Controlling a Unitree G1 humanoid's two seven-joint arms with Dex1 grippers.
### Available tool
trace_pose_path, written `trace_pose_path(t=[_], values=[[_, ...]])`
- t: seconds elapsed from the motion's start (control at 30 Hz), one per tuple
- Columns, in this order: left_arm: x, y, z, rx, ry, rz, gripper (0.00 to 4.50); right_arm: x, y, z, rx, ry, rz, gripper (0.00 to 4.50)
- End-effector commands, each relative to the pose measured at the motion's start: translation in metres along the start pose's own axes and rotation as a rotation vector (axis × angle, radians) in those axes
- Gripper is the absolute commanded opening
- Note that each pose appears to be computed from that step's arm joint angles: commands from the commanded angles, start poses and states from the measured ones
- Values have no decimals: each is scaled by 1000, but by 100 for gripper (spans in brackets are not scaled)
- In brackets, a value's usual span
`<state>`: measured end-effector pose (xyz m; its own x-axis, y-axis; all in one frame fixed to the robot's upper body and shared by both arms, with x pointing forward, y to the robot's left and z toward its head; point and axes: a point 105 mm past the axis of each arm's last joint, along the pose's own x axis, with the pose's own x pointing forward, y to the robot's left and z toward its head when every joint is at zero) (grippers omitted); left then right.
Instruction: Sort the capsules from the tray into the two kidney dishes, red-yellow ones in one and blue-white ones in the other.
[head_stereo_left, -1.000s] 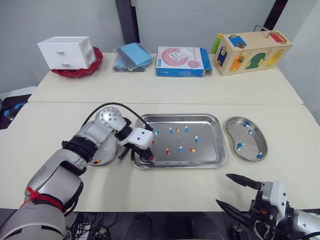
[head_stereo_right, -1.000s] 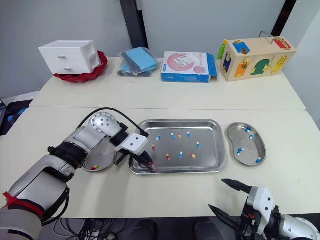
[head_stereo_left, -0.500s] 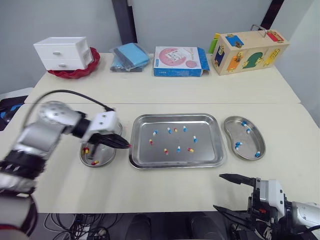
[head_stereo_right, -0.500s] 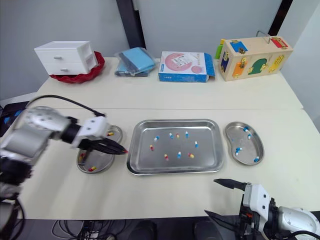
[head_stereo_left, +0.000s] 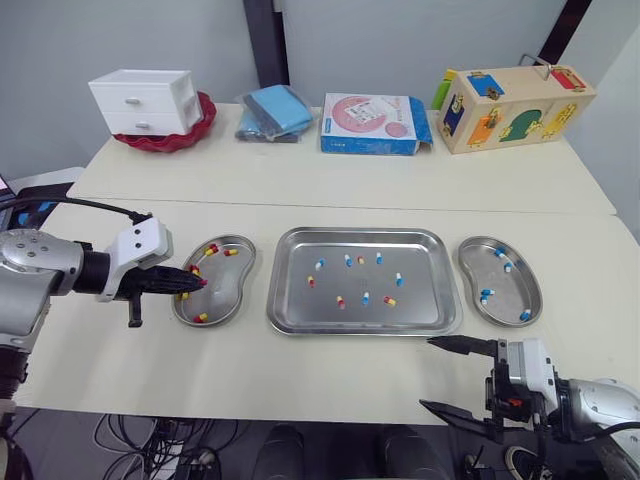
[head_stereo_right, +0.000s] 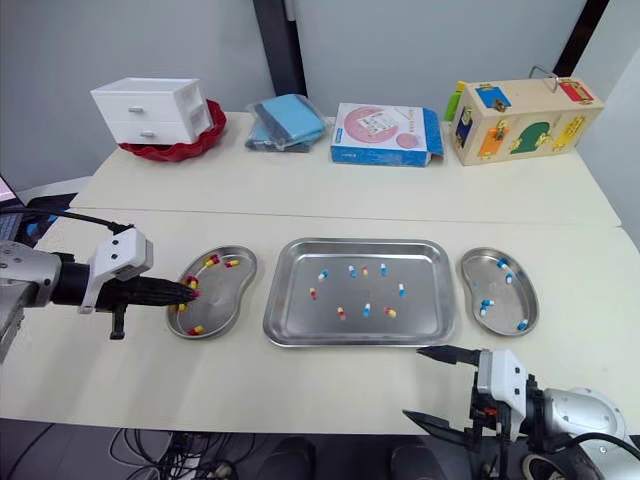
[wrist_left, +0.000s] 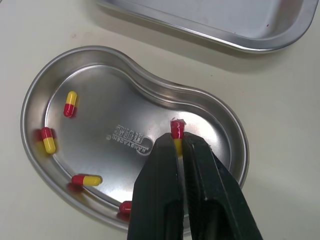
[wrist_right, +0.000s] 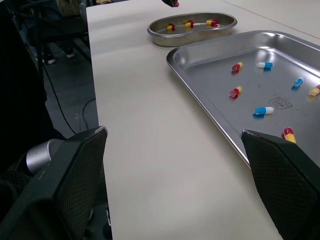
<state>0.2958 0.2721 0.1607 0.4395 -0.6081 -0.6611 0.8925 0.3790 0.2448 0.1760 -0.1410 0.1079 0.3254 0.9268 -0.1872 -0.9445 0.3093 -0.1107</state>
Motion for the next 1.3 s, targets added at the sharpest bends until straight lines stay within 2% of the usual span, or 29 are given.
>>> trace_pose_path(t=[0.03,0.13,0.23,0.63,0.97,1.3], values=[[-4,4,8,18,-15,27,2,2,1,9,-11,-26,12,450],[-2,5,4,5,-2,26,2,2,0,9,-11,-24,0,450],[2,8,0,-8,7,27,73,2,0,10,-9,-24,-6,450],[6,10,0,-37,-18,18,441,-2,0,10,-5,-15,-32,450],[-18,20,-13,-124,-18,125,446,-21,-9,1,7,18,-89,450],[-78,33,-61,-254,67,364,446,-46,-15,-19,51,74,-123,450]])
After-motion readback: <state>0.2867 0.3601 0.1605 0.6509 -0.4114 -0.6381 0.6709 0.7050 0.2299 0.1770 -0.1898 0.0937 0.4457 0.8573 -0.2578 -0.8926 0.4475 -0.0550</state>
